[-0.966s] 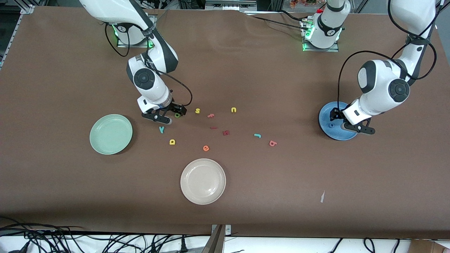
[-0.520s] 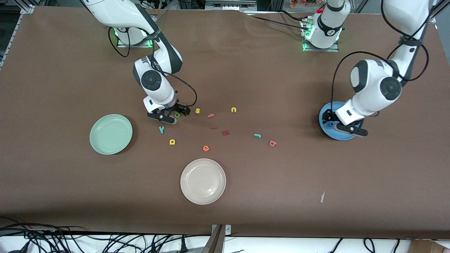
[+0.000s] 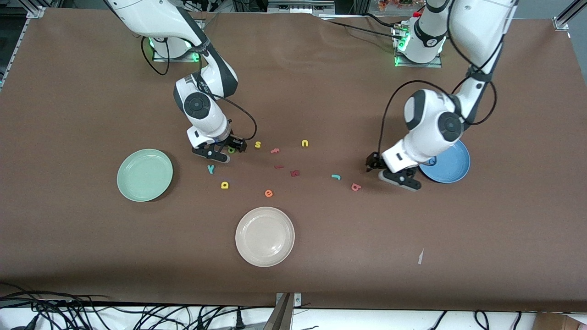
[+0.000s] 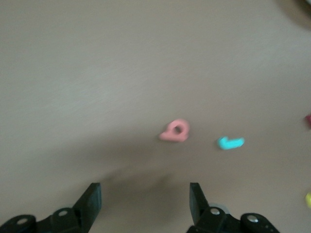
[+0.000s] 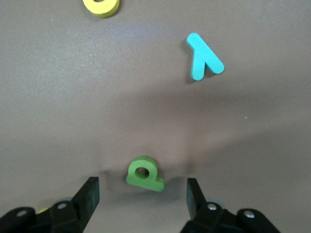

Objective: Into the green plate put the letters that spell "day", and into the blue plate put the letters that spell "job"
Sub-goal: 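Grasp the green p with the right gripper while the left gripper grasps the b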

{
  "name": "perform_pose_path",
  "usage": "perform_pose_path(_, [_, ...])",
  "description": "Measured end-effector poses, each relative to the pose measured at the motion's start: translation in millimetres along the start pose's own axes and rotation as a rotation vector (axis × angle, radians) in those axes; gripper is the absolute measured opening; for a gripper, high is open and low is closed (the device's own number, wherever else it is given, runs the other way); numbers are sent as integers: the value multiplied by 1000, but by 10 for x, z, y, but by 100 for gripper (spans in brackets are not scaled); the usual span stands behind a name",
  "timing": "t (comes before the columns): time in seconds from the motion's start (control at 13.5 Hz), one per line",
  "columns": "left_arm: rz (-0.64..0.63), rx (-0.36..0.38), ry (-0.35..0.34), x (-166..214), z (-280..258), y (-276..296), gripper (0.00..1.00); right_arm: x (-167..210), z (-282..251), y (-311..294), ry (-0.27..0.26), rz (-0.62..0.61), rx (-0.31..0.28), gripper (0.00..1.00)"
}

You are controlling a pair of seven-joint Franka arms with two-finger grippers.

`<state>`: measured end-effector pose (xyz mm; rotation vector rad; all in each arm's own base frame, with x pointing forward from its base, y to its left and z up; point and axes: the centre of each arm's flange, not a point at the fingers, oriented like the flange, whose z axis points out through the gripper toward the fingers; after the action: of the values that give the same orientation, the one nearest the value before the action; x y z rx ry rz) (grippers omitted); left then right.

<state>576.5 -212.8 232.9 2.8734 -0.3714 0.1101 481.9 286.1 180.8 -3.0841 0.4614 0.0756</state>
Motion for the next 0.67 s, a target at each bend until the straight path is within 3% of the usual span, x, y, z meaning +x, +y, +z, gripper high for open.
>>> perform_pose_path(0.37, [-6, 2, 16, 86, 533, 513, 82, 33, 7, 15, 7, 6, 6, 72])
perform_pose_path(0.67, [-28, 23, 23, 137, 553, 351, 83, 38, 69, 20, 9, 7, 9, 66])
